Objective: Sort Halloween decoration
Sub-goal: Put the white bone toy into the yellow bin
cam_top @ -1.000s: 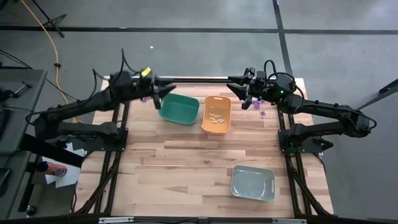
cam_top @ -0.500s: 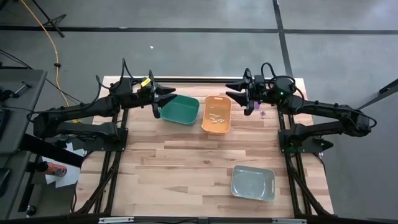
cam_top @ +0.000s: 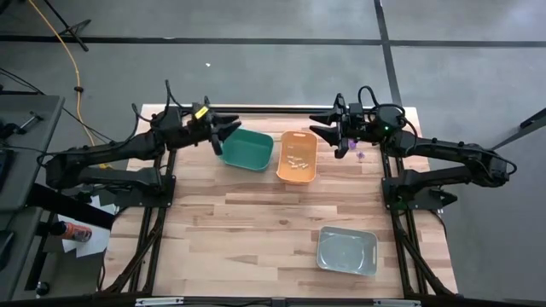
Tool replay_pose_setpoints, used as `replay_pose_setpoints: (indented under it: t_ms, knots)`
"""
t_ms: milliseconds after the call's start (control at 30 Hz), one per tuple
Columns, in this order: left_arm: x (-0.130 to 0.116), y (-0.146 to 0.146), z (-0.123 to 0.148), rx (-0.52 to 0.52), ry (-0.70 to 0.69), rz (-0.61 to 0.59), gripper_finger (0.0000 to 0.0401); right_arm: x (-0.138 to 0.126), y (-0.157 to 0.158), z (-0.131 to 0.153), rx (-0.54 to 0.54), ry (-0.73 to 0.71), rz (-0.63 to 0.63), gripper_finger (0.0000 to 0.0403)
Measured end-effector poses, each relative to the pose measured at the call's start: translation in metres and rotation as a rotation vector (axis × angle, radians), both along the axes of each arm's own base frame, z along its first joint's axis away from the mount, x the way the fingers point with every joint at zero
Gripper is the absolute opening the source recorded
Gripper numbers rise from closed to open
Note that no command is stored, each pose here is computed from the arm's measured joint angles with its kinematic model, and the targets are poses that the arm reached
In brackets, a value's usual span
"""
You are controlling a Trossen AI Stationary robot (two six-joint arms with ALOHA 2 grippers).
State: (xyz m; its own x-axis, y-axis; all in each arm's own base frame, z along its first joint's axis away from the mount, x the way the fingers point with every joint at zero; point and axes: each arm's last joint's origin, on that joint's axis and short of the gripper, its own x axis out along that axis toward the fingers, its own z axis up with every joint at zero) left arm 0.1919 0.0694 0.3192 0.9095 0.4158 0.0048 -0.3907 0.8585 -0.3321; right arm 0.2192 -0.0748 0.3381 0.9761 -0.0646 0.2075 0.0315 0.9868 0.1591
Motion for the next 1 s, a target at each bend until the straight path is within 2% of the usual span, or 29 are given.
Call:
replay_pose_setpoints:
  t_ms: [100,167,300,400,500,633,767,1000]
  knots:
    - [0.000,0.013,-0.002,-0.121,0.104,0.181,0.0131,0.000,-0.001,0.000,0.003,-0.001,-0.018,0.0171]
    - [-0.004,0.031,-0.003,-0.202,0.271,0.310,0.0131,0.000,-0.001,0.000,0.009,-0.004,-0.048,0.0171]
    - [-0.022,0.079,-0.005,-0.441,0.592,0.567,0.0131,0.000,-0.003,0.000,0.020,-0.008,-0.101,0.0171]
    - [-0.037,0.119,-0.024,-0.625,0.819,0.712,0.0131,-0.001,-0.004,0.000,0.025,-0.009,-0.127,0.0171]
    - [-0.049,0.152,-0.059,-0.849,0.937,0.726,0.0131,-0.001,-0.004,0.000,0.026,-0.008,-0.127,0.0171]
    - [-0.051,0.174,-0.100,-1.094,1.006,0.685,0.0131,0.000,-0.004,-0.001,0.030,0.006,-0.127,0.0171]
    - [-0.047,0.185,-0.127,-1.150,1.081,0.688,0.0131,0.000,-0.004,-0.004,0.038,0.030,-0.127,0.0171]
    - [-0.048,0.194,-0.146,-1.114,1.144,0.915,0.0131,0.001,-0.005,-0.010,0.057,0.094,-0.127,0.0171]
